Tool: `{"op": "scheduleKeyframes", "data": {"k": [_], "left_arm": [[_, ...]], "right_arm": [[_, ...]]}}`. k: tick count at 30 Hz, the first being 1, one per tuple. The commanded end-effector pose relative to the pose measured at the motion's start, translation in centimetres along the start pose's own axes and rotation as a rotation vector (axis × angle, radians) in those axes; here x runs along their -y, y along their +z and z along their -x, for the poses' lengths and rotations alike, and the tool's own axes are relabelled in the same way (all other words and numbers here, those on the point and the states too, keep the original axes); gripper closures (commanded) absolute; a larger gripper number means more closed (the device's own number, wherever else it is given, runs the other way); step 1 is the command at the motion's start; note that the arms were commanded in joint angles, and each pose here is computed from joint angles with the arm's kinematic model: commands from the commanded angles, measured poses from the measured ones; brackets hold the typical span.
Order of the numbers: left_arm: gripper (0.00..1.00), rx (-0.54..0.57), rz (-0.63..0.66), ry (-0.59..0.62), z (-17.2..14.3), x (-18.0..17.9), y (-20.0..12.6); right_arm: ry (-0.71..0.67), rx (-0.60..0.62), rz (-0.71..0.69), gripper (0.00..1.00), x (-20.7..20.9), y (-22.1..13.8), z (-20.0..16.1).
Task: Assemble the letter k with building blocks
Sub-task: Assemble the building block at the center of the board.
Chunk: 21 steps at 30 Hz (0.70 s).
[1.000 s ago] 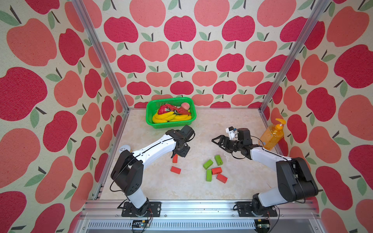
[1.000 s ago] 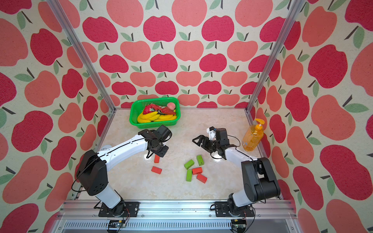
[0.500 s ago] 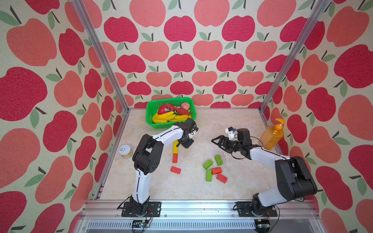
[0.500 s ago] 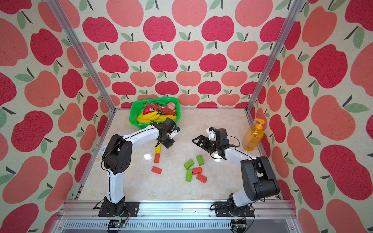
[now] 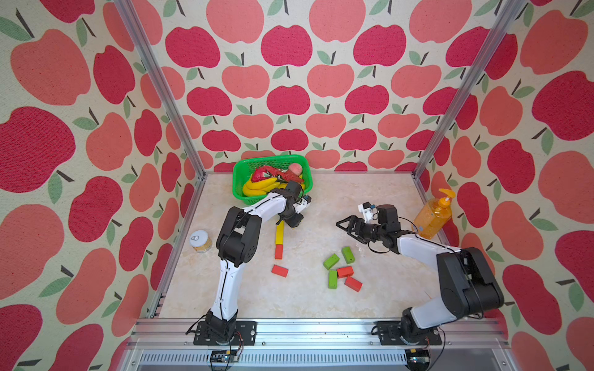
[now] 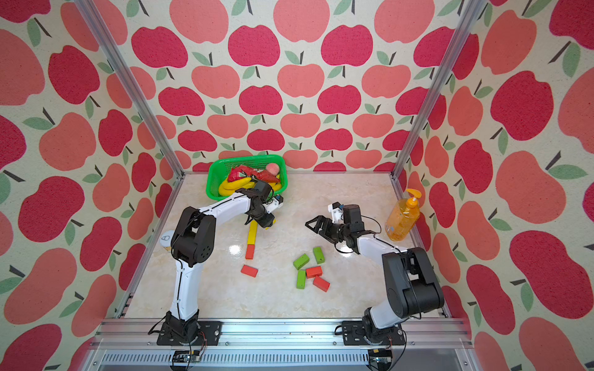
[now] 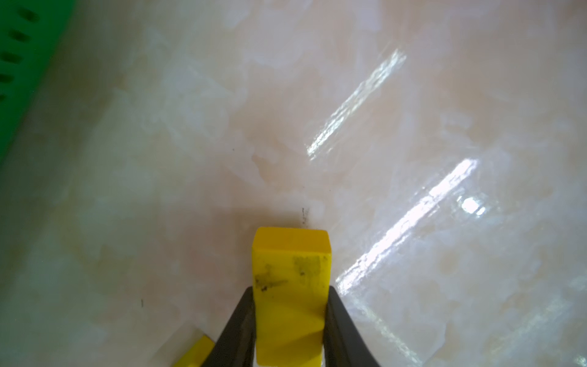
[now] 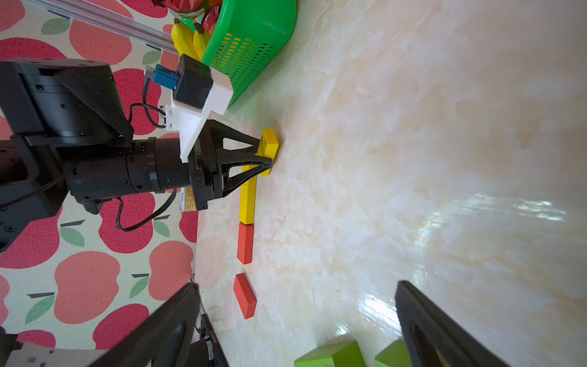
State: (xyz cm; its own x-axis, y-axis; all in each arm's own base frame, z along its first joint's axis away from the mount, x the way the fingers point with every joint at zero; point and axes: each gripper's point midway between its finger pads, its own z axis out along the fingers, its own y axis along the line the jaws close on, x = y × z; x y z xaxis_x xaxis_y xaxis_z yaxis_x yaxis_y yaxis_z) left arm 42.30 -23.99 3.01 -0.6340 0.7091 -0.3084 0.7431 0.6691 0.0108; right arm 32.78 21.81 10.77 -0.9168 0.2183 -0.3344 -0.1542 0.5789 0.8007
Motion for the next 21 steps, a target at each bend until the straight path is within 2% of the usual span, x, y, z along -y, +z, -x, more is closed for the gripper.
{"op": "scheduleKeyframes", "data": {"k": [1, 9, 21], "left_arm": [[0.77, 0.001, 0.021, 0.069, -0.1, 1.2, -1.2], [0.74, -0.084, 0.137, 0.204, -1.7, 3.2, -1.4], [0.71, -0.094, 0.19, 0.245, -1.8, 3.2, -2.4]], "right_arm": [[0.018, -0.015, 0.019, 0.01, 0.0, 0.0, -0.1], [0.017, -0.009, 0.01, 0.01, 0.2, 0.0, -0.1], [0.021, -0.014, -0.003, 0.01, 0.7, 0.2, -0.2]]}}
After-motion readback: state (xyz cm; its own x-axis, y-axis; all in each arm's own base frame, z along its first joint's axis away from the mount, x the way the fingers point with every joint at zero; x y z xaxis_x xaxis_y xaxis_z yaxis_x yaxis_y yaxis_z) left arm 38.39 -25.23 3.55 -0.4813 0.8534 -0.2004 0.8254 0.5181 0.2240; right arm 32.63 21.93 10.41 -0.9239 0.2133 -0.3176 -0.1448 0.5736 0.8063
